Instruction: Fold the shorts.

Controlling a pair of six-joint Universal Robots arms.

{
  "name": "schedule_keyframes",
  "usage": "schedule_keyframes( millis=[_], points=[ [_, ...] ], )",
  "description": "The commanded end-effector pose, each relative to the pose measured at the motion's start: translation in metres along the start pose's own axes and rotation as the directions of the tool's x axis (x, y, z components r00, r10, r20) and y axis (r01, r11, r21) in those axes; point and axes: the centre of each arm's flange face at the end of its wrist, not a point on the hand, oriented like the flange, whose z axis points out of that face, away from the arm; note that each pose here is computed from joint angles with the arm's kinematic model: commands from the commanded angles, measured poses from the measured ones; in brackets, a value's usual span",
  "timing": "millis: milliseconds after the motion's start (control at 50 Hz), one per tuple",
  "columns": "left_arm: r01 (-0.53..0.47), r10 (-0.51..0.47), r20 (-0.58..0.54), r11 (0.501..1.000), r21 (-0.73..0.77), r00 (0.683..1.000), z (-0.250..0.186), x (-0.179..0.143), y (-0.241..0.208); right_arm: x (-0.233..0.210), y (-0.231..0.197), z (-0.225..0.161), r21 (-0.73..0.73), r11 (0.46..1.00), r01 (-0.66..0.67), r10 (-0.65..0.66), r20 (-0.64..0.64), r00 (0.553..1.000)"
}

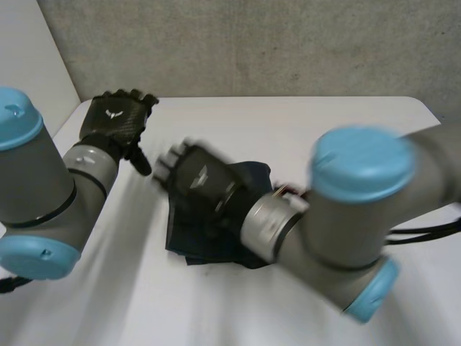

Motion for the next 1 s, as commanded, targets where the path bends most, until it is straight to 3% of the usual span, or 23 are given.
schedule_keyframes(
  millis=[20, 80, 140, 260, 340, 500, 580, 680, 760, 840, 860, 940, 1000],
  points=[
    [0.157, -0.151, -0.180, 0.987, 0.017, 0.972, 0.007, 0.033, -0.011, 0.090, 0.008, -0.022, 0.089, 0.862, -0.500, 0.506, -0.238, 0.829],
    [0.169, -0.187, -0.231, 0.981, -0.097, 0.955, 0.007, 0.054, 0.011, 0.089, 0.039, -0.019, -0.010, 0.834, -0.552, 0.527, -0.286, 0.800],
    [0.143, -0.191, -0.246, 0.969, -0.203, 0.950, 0.006, 0.065, 0.032, 0.082, 0.058, -0.012, -0.101, 0.819, -0.565, 0.515, -0.307, 0.801],
    [0.057, -0.146, -0.163, 0.888, -0.456, 0.976, -0.001, 0.071, 0.085, 0.065, 0.108, -0.001, -0.285, 0.780, -0.557, 0.455, -0.352, 0.818],
    [0.041, -0.097, -0.091, 0.875, -0.483, 0.991, 0.000, 0.066, 0.095, 0.057, 0.131, 0.003, -0.341, 0.759, -0.555, 0.439, -0.363, 0.822],
    [-0.033, -0.029, -0.123, 0.880, -0.474, 0.992, -0.001, 0.064, 0.092, 0.055, 0.137, 0.003, -0.383, 0.766, -0.516, 0.391, -0.360, 0.847],
    [-0.054, -0.009, -0.140, 0.898, -0.436, 0.990, -0.004, 0.066, 0.078, 0.066, 0.121, 0.000, -0.365, 0.793, -0.488, 0.357, -0.371, 0.857],
    [-0.013, -0.023, -0.122, 0.956, -0.294, 0.992, -0.010, 0.056, 0.023, 0.092, 0.074, -0.011, -0.252, 0.855, -0.452, 0.332, -0.404, 0.852],
    [0.037, -0.049, -0.083, 0.989, -0.143, 0.995, -0.022, 0.036, -0.033, 0.120, 0.032, -0.027, -0.141, 0.904, -0.404, 0.288, -0.497, 0.819],
    [0.083, -0.083, -0.025, 0.997, -0.013, 0.996, -0.037, 0.008, -0.078, 0.146, -0.004, -0.053, -0.038, 0.930, -0.366, 0.258, -0.643, 0.721],
    [0.093, -0.093, 0.016, 0.995, 0.021, 0.996, -0.040, -0.007, -0.090, 0.155, -0.014, -0.066, -0.013, 0.935, -0.355, 0.247, -0.696, 0.674],
    [0.106, -0.105, 0.073, 0.994, -0.002, 0.992, -0.052, -0.034, -0.098, 0.172, -0.025, -0.094, -0.002, 0.940, -0.341, 0.212, -0.780, 0.589],
    [0.133, -0.130, 0.078, 0.990, -0.039, 0.988, -0.058, -0.042, -0.098, 0.174, -0.026, -0.108, -0.019, 0.935, -0.354, 0.202, -0.792, 0.576]
  ],
)
